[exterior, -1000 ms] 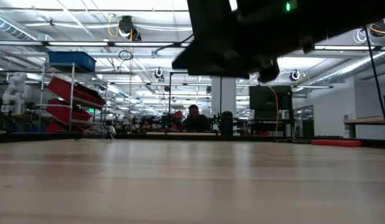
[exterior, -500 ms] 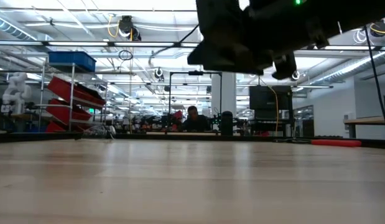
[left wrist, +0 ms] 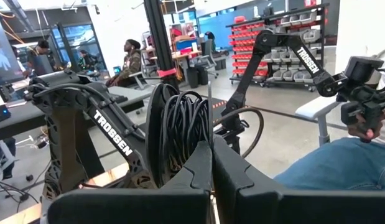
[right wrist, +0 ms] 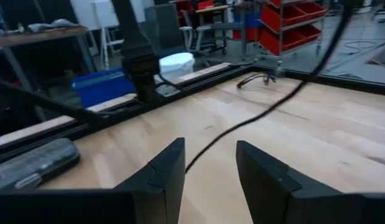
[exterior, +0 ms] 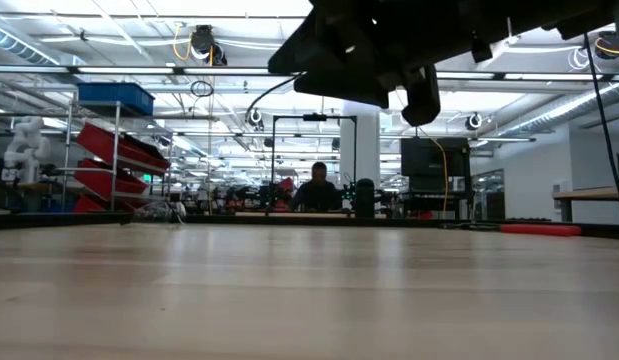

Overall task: Coil cords
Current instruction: Coil the black wire onto the spool

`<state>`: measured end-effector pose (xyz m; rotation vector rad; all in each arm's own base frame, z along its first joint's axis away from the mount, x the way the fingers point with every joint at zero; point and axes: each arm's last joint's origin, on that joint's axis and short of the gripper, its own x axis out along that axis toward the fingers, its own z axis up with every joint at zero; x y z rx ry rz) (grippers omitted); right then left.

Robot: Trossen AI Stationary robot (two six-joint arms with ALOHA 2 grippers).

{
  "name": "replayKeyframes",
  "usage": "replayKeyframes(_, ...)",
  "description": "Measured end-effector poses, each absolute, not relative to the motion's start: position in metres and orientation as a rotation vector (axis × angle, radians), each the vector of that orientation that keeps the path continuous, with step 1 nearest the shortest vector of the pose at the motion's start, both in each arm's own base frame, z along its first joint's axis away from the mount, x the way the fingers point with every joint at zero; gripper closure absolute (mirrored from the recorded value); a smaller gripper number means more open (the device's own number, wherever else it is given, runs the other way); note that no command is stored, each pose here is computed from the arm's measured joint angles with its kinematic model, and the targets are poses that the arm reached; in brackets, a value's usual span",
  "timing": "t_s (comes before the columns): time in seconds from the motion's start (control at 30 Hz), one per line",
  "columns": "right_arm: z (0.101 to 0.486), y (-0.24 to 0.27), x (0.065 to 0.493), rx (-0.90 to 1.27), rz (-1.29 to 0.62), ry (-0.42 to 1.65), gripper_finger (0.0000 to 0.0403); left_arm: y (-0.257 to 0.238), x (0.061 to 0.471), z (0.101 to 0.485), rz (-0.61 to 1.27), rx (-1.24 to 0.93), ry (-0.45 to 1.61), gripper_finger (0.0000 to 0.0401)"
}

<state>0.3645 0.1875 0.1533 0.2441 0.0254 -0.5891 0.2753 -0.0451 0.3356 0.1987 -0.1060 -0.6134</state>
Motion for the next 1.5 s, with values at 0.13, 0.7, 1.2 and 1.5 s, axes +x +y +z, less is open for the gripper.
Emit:
replayKeyframes(0.13,0.153,0.186,0.366,0.234,-0.583,0.031,0.0273,-0.045,0.275,0.336,-0.613,0.199,-0.106,0.0399)
replayKeyframes(0.7,0.152,0.167,0.374,0.192,-0.633,0.05,0.0273,-0.045,0.275,0.336,-0.613,0.198,-0.106,0.0399)
replayKeyframes(1.2,0.161,0.172,0.375,0.184,-0.584,0.003,0.0274,-0.045,0.275,0.336,-0.614,0.198,-0.105,0.0399)
replayKeyframes(1.5,0.16,0.175,0.373,0.164,-0.573,0.017,0.0325,-0.045,0.275,0.336,-0.614,0.196,-0.105,0.0399)
